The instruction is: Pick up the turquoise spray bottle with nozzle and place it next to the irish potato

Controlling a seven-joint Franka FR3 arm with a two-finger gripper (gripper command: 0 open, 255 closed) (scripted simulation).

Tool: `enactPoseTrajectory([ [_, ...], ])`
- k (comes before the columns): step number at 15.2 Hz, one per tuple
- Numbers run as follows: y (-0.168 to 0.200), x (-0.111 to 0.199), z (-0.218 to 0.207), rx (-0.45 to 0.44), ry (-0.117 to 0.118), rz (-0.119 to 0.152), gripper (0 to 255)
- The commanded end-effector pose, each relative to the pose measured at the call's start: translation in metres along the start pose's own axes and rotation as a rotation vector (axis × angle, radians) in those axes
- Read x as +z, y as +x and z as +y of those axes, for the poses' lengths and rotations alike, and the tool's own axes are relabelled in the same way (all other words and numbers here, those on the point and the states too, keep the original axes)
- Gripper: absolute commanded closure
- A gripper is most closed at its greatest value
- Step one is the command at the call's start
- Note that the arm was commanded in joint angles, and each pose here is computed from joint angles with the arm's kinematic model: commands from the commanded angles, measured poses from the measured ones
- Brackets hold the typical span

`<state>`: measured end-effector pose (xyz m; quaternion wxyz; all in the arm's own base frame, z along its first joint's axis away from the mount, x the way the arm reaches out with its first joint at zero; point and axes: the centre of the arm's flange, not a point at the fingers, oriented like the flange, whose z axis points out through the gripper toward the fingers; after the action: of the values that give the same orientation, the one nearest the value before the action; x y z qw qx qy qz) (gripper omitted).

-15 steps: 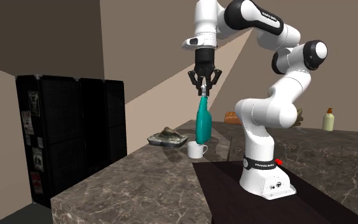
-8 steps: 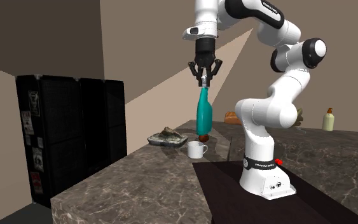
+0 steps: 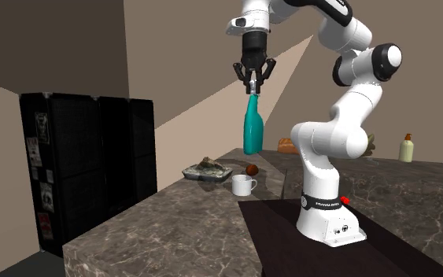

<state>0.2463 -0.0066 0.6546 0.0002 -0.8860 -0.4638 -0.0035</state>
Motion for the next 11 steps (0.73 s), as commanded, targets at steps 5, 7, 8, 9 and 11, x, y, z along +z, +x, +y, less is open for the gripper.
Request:
enactPoseTrajectory([
  [5, 0.000, -0.032, 0.000, 0.000, 0.000, 0.000, 255],
  [7, -0.013, -0.036, 0.004, 0.000, 0.000, 0.000, 255],
  [8, -0.025, -0.036, 0.008, 0.000, 0.000, 0.000, 255],
  [9, -0.038, -0.036, 0.012, 0.000, 0.000, 0.000, 255],
  [11, -0.063, -0.036, 0.020, 0.000, 0.000, 0.000, 255],
])
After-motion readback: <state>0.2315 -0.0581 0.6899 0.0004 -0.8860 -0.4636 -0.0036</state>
